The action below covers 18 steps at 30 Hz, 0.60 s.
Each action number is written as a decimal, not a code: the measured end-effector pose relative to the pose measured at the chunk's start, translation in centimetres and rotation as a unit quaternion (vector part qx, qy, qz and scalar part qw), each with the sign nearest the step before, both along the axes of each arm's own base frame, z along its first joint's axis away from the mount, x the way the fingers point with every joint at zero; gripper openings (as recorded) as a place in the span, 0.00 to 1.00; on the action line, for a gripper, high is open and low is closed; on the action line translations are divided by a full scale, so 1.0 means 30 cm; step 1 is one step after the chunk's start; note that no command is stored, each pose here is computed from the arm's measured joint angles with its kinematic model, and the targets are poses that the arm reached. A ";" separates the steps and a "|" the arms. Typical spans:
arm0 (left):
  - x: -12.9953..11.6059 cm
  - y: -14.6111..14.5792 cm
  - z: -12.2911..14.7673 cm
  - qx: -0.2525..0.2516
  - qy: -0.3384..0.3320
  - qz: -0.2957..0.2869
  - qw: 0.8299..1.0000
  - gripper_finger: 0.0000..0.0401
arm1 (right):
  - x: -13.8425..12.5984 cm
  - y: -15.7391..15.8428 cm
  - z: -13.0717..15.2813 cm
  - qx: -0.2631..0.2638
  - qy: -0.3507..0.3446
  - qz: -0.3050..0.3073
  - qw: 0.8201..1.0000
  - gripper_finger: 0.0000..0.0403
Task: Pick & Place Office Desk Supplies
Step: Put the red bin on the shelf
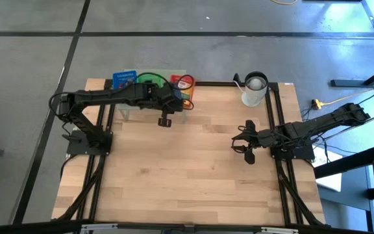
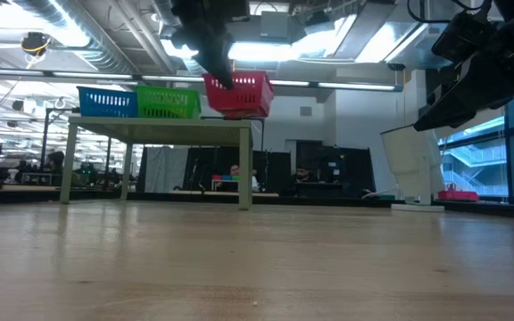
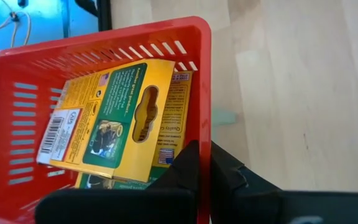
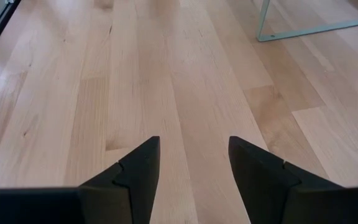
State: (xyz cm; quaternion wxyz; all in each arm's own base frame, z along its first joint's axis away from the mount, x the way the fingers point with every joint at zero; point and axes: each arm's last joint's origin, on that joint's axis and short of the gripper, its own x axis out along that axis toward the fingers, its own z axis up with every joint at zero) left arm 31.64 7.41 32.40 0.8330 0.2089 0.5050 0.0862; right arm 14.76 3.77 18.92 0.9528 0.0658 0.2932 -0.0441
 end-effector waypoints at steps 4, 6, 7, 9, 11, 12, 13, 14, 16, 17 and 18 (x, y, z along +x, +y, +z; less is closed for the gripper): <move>-0.004 0.017 0.000 0.000 -0.001 0.015 1.000 0.02 | 0.000 0.000 0.000 0.000 0.000 0.000 1.000 0.48; -0.008 0.024 -0.001 0.001 0.000 0.027 1.000 0.02 | 0.000 0.000 0.000 0.000 0.000 0.000 1.000 0.48; -0.009 0.028 -0.001 0.001 -0.001 0.033 0.999 0.02 | 0.000 0.000 0.000 0.000 0.000 0.000 1.000 0.48; -0.011 0.034 -0.001 -0.002 -0.003 0.040 0.999 0.02 | 0.000 0.000 0.000 0.000 0.000 0.000 1.000 0.48; -0.012 0.035 -0.001 -0.004 -0.004 0.045 0.999 0.02 | 0.000 0.000 0.000 0.000 0.000 0.000 1.000 0.48; -0.012 0.035 -0.001 -0.005 -0.004 0.047 0.999 0.02 | 0.000 0.000 0.000 0.000 0.000 0.000 1.000 0.48; -0.012 0.035 -0.001 -0.006 -0.005 0.047 0.999 0.02 | 0.000 0.000 0.000 0.000 0.000 0.000 1.000 0.48; -0.012 0.035 -0.001 -0.008 -0.004 0.046 0.999 0.02 | 0.000 0.000 0.000 0.000 0.000 0.000 1.000 0.48; -0.013 0.033 -0.003 -0.012 -0.002 0.044 0.999 0.02 | 0.000 0.000 0.000 0.000 0.000 0.000 1.000 0.48; -0.014 0.032 -0.004 -0.014 0.000 0.043 0.999 0.02 | 0.000 0.000 0.000 0.000 0.000 0.000 1.000 0.48; -0.014 0.032 -0.006 -0.017 0.000 0.042 0.999 0.02 | 0.000 0.000 0.000 0.000 0.000 0.000 1.000 0.48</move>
